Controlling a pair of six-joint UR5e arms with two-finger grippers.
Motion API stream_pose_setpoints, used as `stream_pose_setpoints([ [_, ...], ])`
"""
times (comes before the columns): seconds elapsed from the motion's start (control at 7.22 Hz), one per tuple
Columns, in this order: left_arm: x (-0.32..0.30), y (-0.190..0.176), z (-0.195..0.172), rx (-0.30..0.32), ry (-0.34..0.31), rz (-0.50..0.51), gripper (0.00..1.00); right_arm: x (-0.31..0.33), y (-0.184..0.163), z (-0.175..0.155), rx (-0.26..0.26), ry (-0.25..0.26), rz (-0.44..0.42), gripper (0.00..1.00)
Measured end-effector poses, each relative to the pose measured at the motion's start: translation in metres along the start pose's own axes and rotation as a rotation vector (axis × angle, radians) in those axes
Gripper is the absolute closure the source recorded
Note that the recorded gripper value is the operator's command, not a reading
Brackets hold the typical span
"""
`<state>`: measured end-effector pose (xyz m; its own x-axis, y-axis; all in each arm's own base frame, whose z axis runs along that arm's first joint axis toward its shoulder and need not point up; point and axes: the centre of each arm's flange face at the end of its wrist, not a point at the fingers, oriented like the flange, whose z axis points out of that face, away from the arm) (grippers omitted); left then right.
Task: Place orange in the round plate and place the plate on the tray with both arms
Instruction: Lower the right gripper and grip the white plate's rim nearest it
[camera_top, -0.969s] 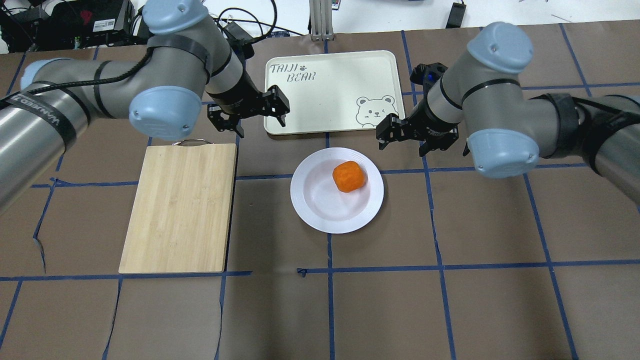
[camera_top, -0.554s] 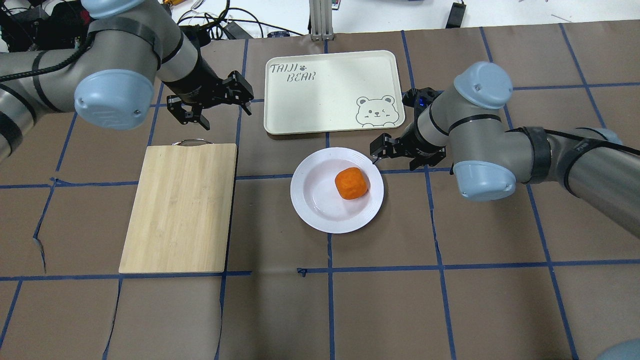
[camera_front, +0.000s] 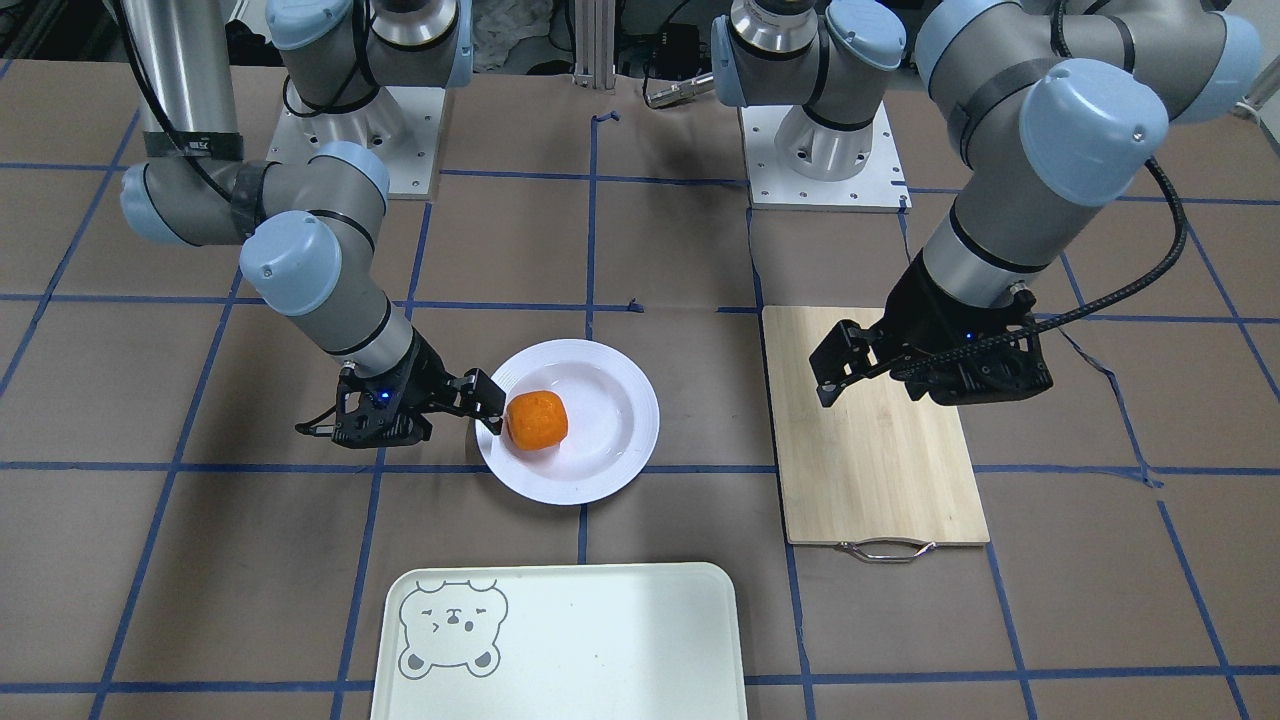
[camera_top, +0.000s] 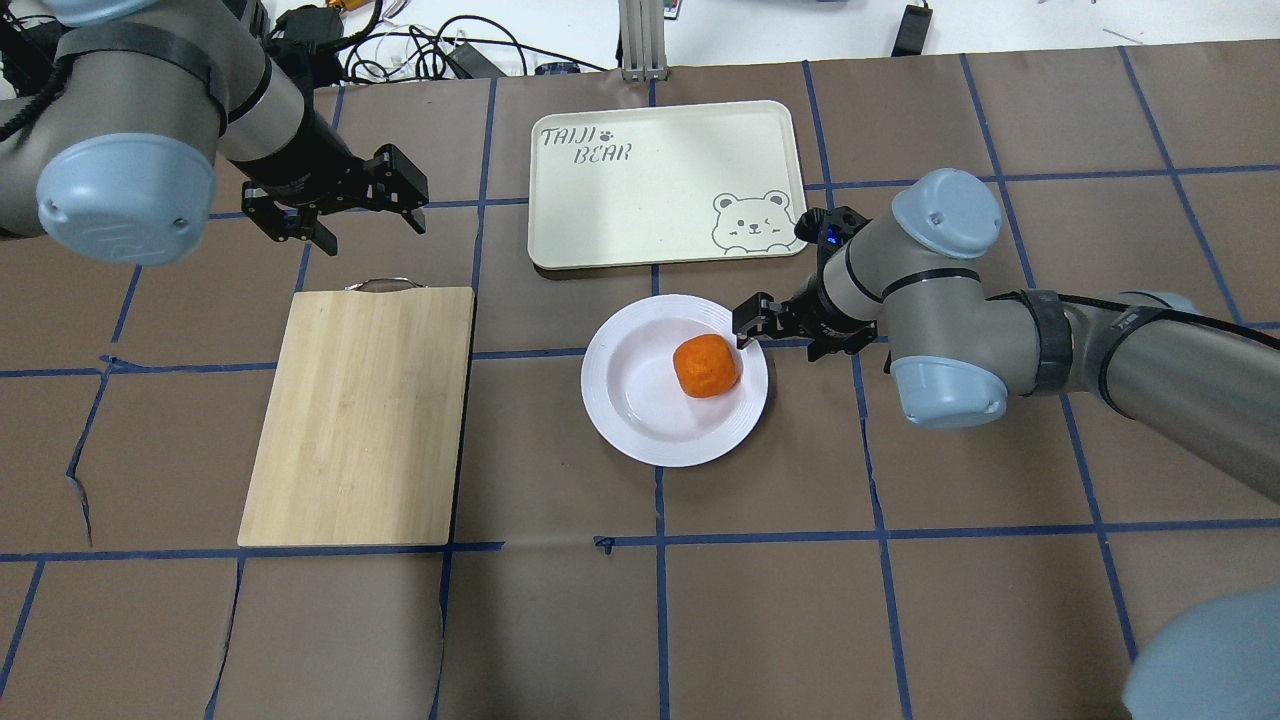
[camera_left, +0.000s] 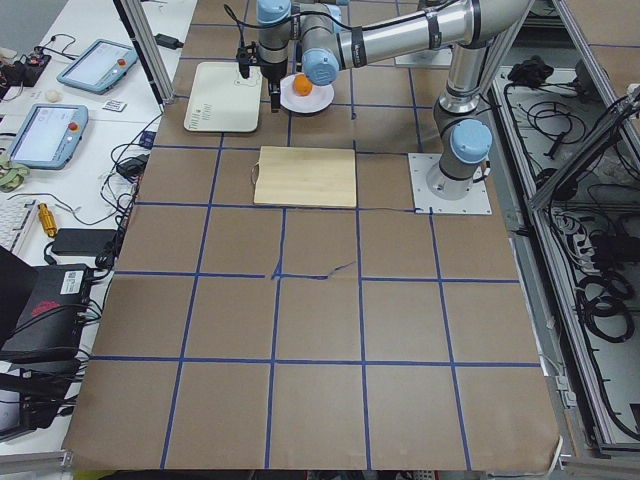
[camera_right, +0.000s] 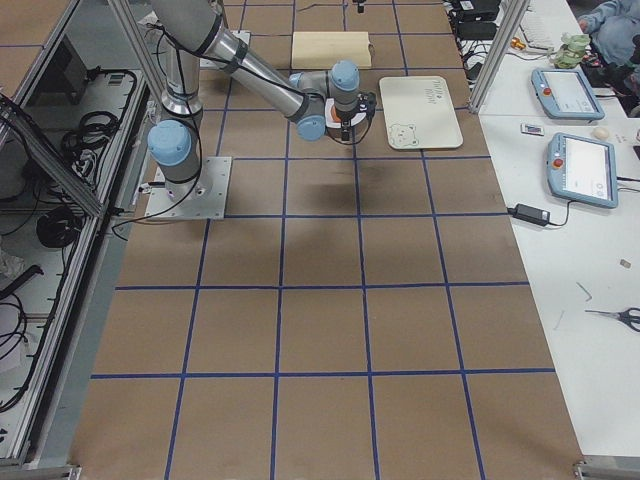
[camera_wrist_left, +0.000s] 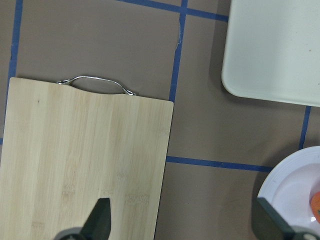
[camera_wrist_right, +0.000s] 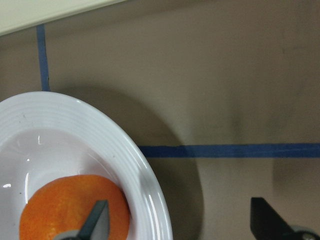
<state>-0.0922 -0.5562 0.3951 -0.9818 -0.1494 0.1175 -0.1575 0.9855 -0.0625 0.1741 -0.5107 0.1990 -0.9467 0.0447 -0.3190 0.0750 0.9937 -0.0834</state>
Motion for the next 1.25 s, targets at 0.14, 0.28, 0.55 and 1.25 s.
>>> stream_pose_setpoints([
  [0.14, -0.001, 0.001, -0.001, -0.001, -0.003, 0.011, 0.0, 0.002, 0.0, 0.002, 0.002, 0.013, -0.022, 0.0],
  [0.28, -0.001, 0.003, -0.003, -0.005, -0.004, 0.025, 0.0, 0.004, 0.002, 0.006, -0.002, 0.018, -0.03, 0.0],
  [0.55, -0.001, 0.007, -0.008, -0.011, -0.007, 0.046, 0.0, 0.007, 0.011, 0.024, -0.03, 0.013, -0.008, 0.0],
  [1.25, -0.011, 0.022, -0.03, -0.02, -0.119, 0.057, 0.0, -0.02, 0.029, 0.039, -0.039, -0.015, 0.046, 0.0],
])
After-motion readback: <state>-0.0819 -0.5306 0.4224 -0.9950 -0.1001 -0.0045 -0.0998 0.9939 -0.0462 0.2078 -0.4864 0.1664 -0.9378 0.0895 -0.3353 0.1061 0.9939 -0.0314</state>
